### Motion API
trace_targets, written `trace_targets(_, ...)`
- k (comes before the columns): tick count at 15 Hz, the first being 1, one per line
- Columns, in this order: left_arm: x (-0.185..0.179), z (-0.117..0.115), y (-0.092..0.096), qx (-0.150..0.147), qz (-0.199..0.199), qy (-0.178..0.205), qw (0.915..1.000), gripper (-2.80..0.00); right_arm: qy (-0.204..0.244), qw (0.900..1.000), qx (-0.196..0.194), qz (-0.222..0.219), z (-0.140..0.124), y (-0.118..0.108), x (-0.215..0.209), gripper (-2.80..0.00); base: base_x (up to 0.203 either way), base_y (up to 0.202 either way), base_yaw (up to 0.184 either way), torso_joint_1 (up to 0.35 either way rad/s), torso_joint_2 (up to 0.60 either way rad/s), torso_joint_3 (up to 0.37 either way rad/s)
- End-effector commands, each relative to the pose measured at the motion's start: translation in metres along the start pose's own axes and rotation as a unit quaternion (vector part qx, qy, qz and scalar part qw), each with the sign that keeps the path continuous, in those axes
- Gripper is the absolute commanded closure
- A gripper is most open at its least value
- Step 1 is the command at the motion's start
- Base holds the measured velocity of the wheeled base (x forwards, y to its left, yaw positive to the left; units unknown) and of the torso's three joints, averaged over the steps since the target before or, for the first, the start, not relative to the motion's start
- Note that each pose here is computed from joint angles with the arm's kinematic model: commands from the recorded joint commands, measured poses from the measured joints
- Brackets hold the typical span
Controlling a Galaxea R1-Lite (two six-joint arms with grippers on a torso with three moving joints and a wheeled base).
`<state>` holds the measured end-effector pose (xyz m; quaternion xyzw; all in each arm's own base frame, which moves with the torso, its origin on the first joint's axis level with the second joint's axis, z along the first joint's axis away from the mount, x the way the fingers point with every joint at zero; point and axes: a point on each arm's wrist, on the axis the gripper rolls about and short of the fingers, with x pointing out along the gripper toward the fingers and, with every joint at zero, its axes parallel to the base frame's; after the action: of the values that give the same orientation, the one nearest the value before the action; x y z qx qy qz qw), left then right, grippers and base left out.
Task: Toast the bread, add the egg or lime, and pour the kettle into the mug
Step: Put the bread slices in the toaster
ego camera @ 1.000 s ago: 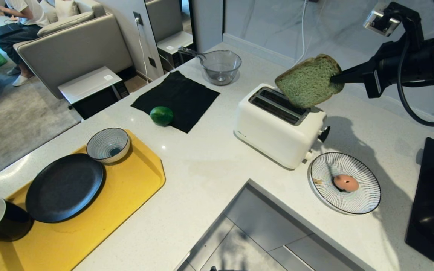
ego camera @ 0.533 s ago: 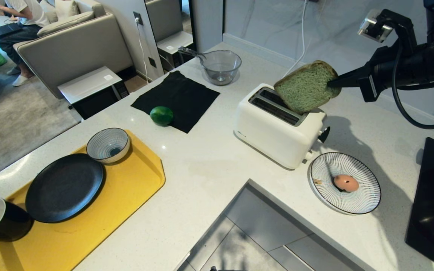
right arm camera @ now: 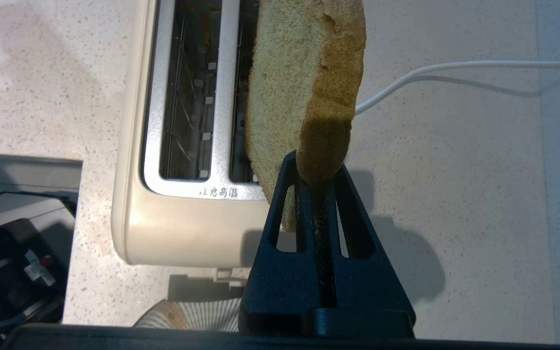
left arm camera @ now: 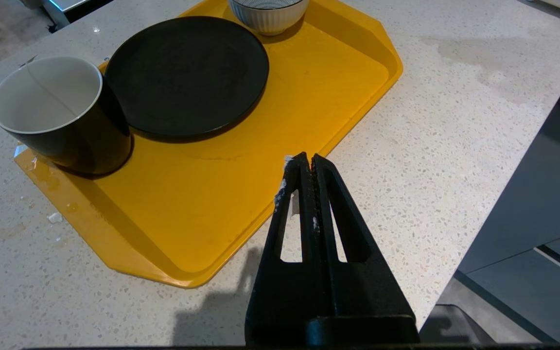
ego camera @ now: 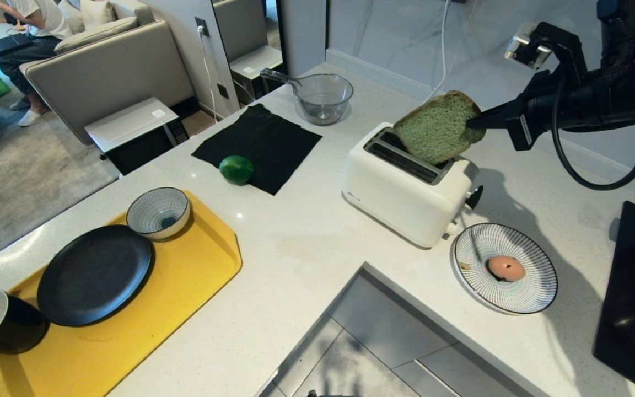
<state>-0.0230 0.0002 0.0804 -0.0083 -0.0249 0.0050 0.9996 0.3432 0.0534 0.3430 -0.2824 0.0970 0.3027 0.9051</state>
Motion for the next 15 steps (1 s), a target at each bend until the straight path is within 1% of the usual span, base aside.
trace_targets(1, 0.001, -0.005, 0.000, -0.001, 0.000, 0.007, 1.0000, 0.00, -0.001, 1.000, -0.002, 0.004, -0.002, 0.000, 0.006, 0.00, 0.000, 0.000, 0.000, 0.000, 0.00, 0.000)
trace_targets(5, 0.001, -0.005, 0.000, -0.001, 0.000, 0.007, 1.0000, 0.00, -0.001, 1.000, -0.004, 0.006, -0.001, 0.002, 0.006, 0.00, 0.000, 0.000, 0.000, 0.000, 0.00, 0.000)
trace_targets(10, 0.001, -0.005, 0.000, 0.000, 0.000, 0.007, 1.0000, 0.00, -0.002, 0.999, -0.037, 0.001, 0.002, 0.002, -0.001, 0.00, 0.000, 0.000, 0.000, 0.000, 0.00, 0.000)
trace_targets(11, 0.001, -0.005, 0.000, -0.001, 0.000, 0.007, 1.0000, 0.00, 0.000, 0.999, -0.049, 0.003, 0.001, 0.002, -0.002, 0.00, 0.000, 0.000, 0.000, 0.000, 0.00, 0.000)
trace_targets(15, 0.001, -0.005, 0.000, -0.001, 0.000, 0.007, 1.0000, 0.00, 0.018, 0.998, -0.061, 0.016, -0.001, 0.005, -0.006, 0.00, 0.000, 0.000, 0.000, 0.000, 0.00, 0.000)
